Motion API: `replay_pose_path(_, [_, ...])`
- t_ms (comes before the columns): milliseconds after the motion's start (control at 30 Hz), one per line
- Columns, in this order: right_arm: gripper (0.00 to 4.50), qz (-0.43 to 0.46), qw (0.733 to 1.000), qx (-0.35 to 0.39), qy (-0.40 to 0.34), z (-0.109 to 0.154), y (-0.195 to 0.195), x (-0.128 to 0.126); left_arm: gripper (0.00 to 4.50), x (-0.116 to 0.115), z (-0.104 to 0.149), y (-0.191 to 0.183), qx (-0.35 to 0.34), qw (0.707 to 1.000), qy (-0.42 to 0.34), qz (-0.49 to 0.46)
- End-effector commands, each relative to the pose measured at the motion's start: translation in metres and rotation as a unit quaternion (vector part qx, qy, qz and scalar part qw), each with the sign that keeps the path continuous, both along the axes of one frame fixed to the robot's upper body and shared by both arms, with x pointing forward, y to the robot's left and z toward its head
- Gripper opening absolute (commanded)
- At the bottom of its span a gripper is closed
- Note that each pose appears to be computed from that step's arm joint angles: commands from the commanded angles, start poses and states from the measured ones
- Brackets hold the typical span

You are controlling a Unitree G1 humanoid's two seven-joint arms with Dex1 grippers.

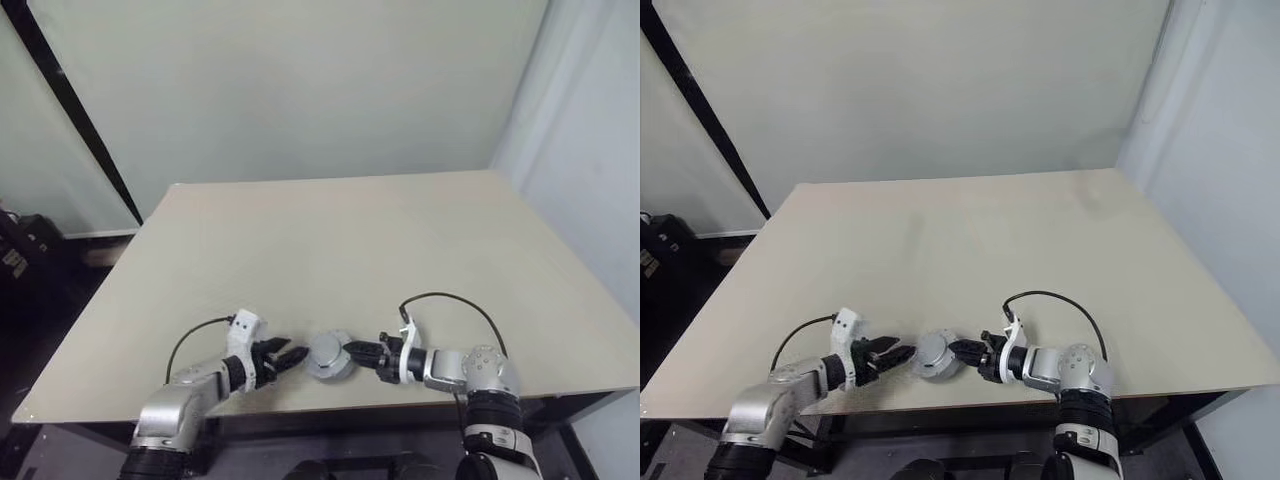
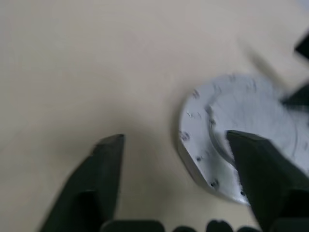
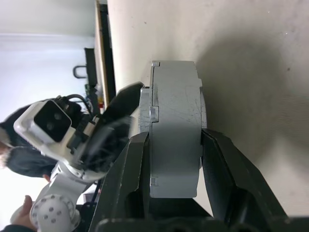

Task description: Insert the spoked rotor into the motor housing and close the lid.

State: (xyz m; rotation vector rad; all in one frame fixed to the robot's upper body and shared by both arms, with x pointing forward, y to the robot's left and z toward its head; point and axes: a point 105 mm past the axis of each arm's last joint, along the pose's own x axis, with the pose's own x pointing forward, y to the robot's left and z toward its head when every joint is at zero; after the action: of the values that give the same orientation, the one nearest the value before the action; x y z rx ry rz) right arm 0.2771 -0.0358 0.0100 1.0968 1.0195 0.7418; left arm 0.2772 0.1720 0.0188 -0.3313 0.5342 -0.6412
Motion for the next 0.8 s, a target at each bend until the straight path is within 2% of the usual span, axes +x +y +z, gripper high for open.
replay_pose_path(33, [1.22,-0.014,0.996,0.064,-0.053,0.033,0.004,0.012,4.5,0.004,0.023,0.011,-0.077,0.997,-0.008,0.027])
replay_pose_path(300, [1.22,-0.02,0.991,0.106,-0.083,0.055,0.008,0.018,4.5,-0.004,0.03,0.001,-0.218,0.973,0.04,0.058])
replay_pose_path(467, [1.22,-0.002,0.988,0.121,-0.096,0.066,0.018,0.015,4.5,-0.012,0.05,-0.02,-0.39,0.917,0.076,0.034])
replay_pose_path(667, [1.22,0.015,0.988,0.119,-0.097,0.068,0.023,0.01,4.5,-0.013,0.054,-0.029,-0.462,0.88,0.1,0.035])
replay_pose_path(800, [1.22,0.021,0.988,0.12,-0.096,0.069,0.024,0.008,4.5,-0.013,0.042,-0.037,-0.457,0.879,0.13,0.04])
